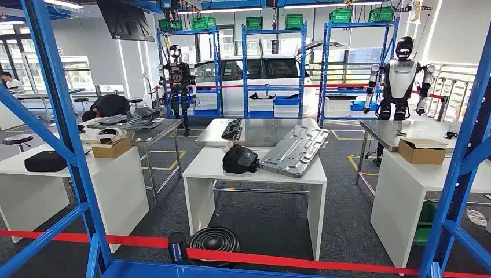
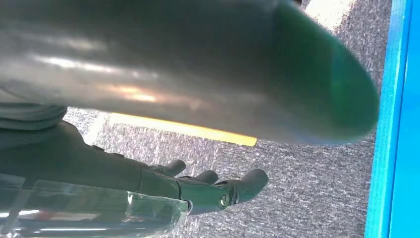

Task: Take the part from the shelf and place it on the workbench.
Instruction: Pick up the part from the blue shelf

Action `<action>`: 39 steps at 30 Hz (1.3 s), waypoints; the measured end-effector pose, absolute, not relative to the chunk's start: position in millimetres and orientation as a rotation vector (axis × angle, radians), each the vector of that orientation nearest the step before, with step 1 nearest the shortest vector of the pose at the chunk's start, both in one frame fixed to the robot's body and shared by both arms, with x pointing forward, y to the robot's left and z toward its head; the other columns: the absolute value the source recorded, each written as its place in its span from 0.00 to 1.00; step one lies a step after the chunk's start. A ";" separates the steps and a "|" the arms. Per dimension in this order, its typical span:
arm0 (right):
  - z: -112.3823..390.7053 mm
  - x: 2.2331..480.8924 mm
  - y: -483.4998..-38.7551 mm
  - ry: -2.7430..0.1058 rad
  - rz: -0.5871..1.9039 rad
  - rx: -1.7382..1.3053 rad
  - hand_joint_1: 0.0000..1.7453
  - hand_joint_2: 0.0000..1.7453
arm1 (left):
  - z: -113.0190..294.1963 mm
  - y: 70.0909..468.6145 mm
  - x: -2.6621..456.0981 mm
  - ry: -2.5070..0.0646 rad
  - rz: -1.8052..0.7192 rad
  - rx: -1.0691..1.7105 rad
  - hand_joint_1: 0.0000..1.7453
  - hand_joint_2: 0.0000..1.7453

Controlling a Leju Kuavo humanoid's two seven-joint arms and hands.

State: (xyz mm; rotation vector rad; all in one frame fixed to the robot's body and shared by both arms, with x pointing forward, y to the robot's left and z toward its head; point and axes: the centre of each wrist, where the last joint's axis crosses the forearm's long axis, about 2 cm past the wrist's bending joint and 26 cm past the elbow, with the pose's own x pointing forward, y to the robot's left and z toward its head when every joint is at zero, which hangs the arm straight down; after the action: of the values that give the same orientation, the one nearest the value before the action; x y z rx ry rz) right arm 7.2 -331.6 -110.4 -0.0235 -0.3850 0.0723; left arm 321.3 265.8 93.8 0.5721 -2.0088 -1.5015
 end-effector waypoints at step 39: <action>-111.0 7.6 -329.6 -0.380 0.065 -0.019 0.00 0.00 | 98.6 236.6 325.8 -1.879 -1.316 0.129 0.00 1.00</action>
State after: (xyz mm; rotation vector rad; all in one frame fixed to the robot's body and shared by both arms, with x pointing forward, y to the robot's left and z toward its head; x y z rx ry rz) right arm 7.6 -329.6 -111.0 -0.0192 -0.3796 0.0655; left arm 325.8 236.6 98.6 0.1292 -1.8790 -1.3159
